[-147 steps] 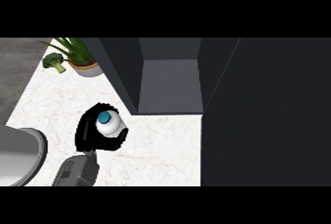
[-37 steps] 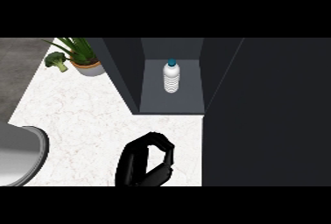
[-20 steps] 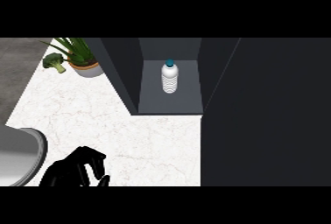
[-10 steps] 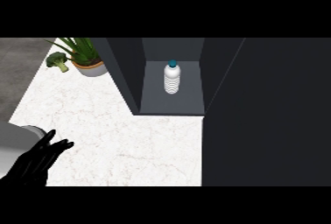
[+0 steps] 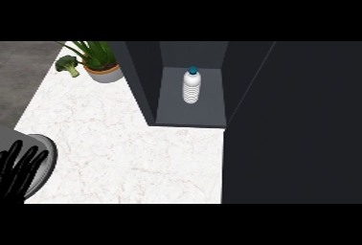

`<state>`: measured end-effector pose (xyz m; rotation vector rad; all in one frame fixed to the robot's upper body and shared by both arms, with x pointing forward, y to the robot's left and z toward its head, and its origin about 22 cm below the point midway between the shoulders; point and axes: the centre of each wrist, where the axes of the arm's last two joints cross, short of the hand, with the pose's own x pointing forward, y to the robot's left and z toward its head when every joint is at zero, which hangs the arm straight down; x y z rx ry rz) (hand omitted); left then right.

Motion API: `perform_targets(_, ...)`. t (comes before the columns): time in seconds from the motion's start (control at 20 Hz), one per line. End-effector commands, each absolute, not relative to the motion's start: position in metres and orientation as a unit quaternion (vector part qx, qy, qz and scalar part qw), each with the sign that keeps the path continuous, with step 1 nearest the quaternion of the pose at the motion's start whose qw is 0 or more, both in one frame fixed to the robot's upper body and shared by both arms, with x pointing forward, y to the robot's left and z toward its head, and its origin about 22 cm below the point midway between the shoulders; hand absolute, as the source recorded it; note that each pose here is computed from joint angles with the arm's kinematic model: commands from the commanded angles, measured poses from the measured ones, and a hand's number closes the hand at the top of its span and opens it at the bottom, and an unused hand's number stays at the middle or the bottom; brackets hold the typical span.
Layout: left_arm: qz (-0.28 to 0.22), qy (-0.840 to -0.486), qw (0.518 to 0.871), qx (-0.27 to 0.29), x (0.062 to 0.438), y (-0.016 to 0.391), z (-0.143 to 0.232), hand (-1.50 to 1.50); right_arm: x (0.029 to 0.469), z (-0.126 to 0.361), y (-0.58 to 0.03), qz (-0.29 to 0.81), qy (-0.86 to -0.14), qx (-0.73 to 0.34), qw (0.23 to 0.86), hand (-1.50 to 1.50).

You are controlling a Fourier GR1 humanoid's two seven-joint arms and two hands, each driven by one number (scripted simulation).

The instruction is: Pick up the bottled water, place it into the cabinet and close the cabinet

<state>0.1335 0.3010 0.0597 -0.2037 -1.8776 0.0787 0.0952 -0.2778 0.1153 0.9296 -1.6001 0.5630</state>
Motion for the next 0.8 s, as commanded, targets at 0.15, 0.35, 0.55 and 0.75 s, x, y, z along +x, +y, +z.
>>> perform_targets(0.15,0.036,-0.798,0.594,-0.091,0.126,0.318,0.066,-1.50,0.090,0.177,-0.245,0.388,-0.700,0.332,0.499,1.50)
perform_targets(0.35,0.040,-0.793,0.602,-0.087,0.118,0.329,0.066,-1.50,0.096,0.175,-0.236,0.377,-0.696,0.342,0.507,1.50)
perform_targets(0.55,0.035,-0.792,0.603,-0.088,0.117,0.339,0.068,-1.50,0.107,0.166,-0.220,0.360,-0.686,0.362,0.518,1.50)
perform_targets(0.75,0.026,-0.795,0.600,-0.084,0.113,0.346,0.071,-1.50,0.114,0.166,-0.206,0.349,-0.682,0.369,0.526,1.50)
